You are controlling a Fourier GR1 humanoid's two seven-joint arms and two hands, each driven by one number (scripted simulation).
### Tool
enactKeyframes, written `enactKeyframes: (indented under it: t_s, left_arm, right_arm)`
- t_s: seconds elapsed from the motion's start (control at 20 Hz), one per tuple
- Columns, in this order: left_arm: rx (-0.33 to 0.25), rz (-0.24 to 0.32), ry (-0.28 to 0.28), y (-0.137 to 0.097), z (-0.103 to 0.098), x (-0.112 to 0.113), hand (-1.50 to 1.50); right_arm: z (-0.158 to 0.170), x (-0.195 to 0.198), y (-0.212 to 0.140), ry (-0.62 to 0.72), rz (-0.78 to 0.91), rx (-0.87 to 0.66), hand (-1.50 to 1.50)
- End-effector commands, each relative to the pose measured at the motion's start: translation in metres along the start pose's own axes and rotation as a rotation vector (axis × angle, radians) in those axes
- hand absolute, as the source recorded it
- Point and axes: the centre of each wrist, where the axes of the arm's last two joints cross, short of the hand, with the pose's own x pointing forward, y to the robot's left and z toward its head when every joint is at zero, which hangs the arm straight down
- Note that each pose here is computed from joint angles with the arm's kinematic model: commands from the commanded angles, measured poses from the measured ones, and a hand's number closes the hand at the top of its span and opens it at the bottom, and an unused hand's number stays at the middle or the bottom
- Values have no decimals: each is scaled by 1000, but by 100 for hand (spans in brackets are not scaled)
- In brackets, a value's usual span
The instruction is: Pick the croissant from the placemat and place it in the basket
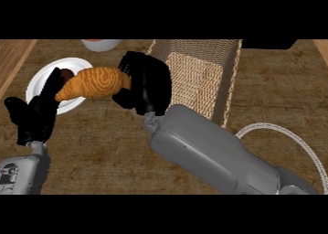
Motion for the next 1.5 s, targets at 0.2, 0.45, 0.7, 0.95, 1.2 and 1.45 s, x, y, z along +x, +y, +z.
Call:
enactKeyframes:
  t_s: [0.2,0.45,0.7,0.95,1.2,1.45]
  left_arm:
    - [5,20,5,4,-3,-5,0]
    - [9,2,24,7,-2,0,0]
    - [30,-1,3,13,-3,9,0]
    - [18,2,0,10,1,19,0]
    - [39,3,-7,1,-1,4,0]
    - [10,0,9,0,-6,13,0]
  right_arm:
    - [-43,-31,-1,50,-16,21,150]
    - [-44,-30,-4,35,-102,80,150]
    - [-67,-59,-14,-285,540,-17,150]
    - [-72,-59,-5,-380,684,-73,150]
    - [-77,-48,-1,-362,681,-55,150]
    - [-87,-33,1,-303,702,-41,150]
